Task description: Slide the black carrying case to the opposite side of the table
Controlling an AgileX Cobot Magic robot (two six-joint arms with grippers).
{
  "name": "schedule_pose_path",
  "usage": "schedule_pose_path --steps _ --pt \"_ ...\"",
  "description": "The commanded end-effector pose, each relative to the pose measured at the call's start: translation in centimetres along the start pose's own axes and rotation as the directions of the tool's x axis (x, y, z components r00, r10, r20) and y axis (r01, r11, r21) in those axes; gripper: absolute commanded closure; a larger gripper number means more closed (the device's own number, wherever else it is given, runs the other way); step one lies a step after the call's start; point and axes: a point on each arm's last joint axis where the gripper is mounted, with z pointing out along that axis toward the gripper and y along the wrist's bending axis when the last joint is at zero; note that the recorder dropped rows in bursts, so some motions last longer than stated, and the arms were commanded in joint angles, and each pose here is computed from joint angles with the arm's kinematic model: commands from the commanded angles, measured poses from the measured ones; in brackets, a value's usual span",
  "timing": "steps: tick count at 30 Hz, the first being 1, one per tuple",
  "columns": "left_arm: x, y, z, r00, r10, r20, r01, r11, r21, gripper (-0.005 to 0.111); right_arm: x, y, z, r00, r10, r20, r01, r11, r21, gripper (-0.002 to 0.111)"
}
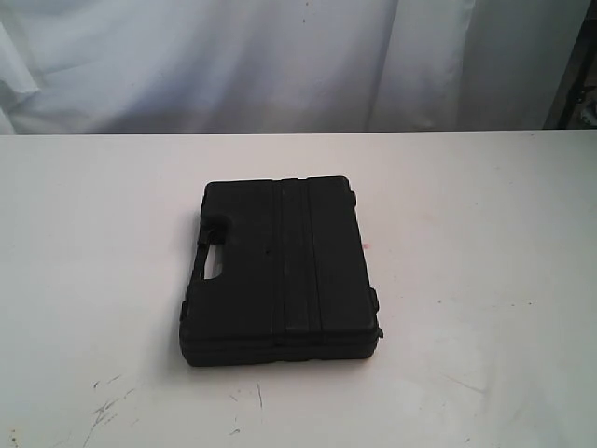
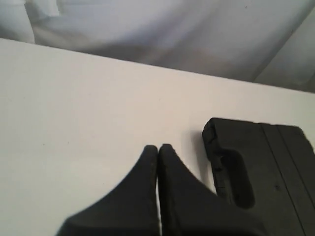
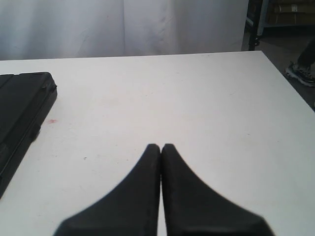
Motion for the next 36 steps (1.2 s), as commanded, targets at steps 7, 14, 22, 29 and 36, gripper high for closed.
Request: schedule_pose_path --steps 7,14,22,29,36 --pt "-0.7 0.2 5.4 0.996 -0.060 -0.065 0.061 0.998 0.000 0.107 0.1 0.0 0.0 1.000 0.003 0.001 -0.003 1.000 0.007 0.108" --pt "-1.9 0.1 7.8 0.983 -0.060 -0.173 0.060 0.998 -0.008 0.107 0.1 0.0 0.0 1.000 0.003 0.001 -0.003 1.000 0.007 0.108" --pt "-4.5 -1.0 11.6 0.944 -0.067 -0.324 0.091 0.994 0.059 0.107 0.1 0.0 0.0 1.000 0.003 0.001 -0.003 1.000 0.007 0.108" --pt "-3.9 -5.8 16.7 0.868 0.080 -0.490 -0.029 0.993 0.110 0.107 0.1 0.0 0.0 1.000 0.003 0.001 -0.003 1.000 0.007 0.108" --pt "-0.6 -8.8 21.4 0.769 0.079 -0.635 -0.041 0.996 0.075 0.107 0.1 0.0 0.0 1.000 0.003 0.001 -0.003 1.000 0.007 0.108"
